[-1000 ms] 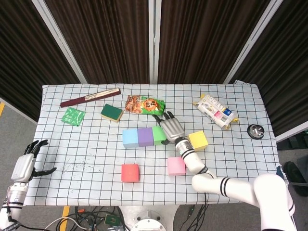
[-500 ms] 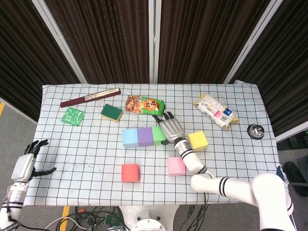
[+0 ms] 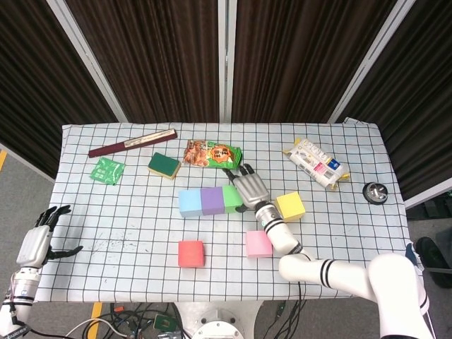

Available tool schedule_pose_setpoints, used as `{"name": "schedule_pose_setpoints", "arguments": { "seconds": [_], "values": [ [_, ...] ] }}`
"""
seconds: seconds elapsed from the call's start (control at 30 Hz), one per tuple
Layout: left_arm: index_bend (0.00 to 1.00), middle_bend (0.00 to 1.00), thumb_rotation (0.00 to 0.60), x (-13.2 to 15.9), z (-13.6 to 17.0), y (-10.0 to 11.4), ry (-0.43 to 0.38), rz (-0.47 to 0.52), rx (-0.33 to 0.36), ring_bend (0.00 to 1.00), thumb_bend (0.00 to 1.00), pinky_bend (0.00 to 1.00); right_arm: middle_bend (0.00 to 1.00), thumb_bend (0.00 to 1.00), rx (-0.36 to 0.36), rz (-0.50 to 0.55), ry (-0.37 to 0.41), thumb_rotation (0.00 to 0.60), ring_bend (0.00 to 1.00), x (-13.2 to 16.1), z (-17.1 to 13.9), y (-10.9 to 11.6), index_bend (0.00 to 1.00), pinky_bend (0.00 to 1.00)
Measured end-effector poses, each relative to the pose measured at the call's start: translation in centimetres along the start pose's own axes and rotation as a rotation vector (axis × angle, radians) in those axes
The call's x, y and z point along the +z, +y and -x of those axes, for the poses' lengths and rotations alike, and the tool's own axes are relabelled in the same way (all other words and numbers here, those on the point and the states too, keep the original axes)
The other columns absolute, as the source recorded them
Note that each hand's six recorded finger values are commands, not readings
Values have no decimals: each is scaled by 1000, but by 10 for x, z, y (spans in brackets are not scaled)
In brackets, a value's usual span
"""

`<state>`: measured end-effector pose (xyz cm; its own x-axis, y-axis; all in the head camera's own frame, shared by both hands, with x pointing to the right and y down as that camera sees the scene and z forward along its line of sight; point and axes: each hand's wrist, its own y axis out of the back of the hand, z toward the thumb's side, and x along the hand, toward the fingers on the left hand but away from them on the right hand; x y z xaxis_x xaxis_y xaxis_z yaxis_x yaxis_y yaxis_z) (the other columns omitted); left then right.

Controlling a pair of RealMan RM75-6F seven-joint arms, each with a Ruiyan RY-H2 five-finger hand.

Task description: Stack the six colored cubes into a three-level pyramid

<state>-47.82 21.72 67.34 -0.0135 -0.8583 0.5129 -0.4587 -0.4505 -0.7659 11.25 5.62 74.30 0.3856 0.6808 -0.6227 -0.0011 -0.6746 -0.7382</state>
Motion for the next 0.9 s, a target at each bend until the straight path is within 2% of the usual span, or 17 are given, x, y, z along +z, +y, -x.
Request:
{"name": "schedule_pose_setpoints", "arguments": {
  "seconds": [0.53,0.9],
  "values": [
    [131,161,600,-2,1,-1,5,1,-5,42,0,60,452,121,6,-2,4,600,64,2,1,-4,0,0],
    [133,161,600,-3,1,-1,6,2,-7,42,0,60,245,83,15,6,17,600,3,2,1,-4,0,0]
  ]
}}
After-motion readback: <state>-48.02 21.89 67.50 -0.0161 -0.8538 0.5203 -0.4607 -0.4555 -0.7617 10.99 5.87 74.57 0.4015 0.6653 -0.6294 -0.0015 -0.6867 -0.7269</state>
